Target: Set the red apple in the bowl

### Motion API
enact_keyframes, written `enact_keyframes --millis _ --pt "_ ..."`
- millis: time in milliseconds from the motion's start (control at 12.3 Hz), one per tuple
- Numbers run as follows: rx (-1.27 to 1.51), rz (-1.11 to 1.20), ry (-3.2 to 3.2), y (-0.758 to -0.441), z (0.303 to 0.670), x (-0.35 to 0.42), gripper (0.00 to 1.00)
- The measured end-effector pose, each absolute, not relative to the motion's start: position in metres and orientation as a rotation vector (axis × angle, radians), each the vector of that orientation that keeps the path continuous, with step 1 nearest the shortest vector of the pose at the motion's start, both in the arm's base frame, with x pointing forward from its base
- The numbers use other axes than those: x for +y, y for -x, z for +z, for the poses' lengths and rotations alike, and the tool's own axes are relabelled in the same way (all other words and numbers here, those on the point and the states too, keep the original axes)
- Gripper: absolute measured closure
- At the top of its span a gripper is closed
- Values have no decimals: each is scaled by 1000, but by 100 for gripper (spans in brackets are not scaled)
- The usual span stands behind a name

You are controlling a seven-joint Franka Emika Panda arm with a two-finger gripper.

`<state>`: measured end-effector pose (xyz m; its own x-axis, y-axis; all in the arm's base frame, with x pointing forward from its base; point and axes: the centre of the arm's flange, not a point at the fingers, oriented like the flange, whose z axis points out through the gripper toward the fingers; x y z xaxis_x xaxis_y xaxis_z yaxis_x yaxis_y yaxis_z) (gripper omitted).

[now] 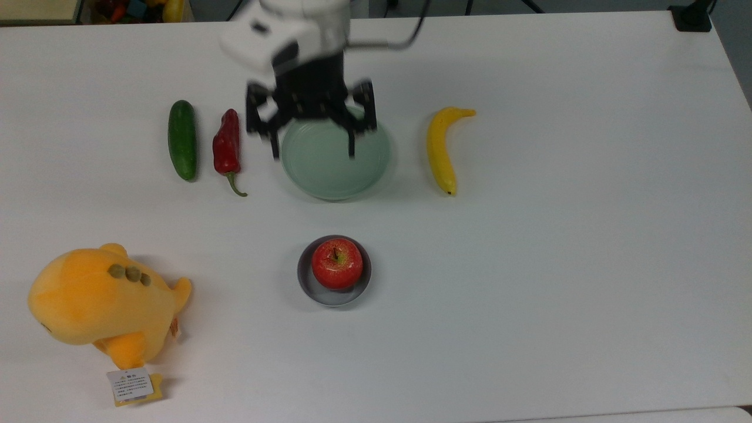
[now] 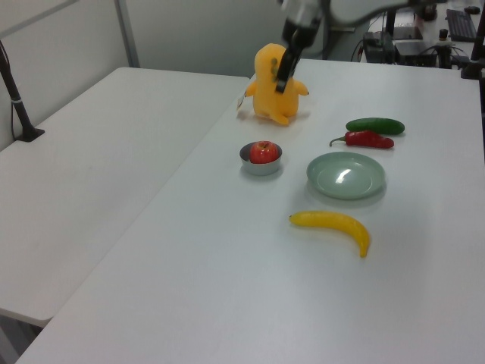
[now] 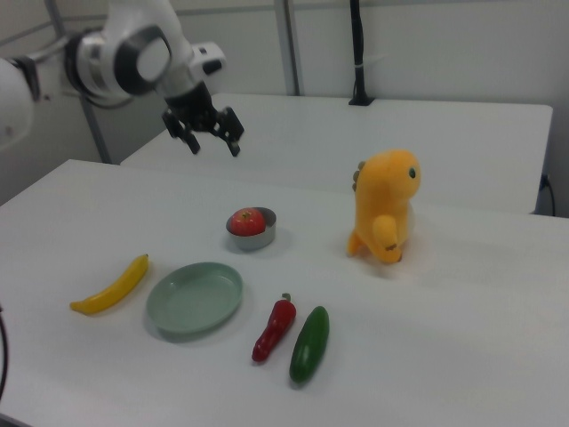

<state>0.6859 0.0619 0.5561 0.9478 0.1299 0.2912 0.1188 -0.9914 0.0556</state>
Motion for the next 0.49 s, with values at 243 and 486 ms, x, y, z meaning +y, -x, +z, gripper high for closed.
enact_keyframes --millis 243,486 --pt "136 350 -3107 -630 621 39 0" --pt "-2 270 -3163 -590 656 24 0"
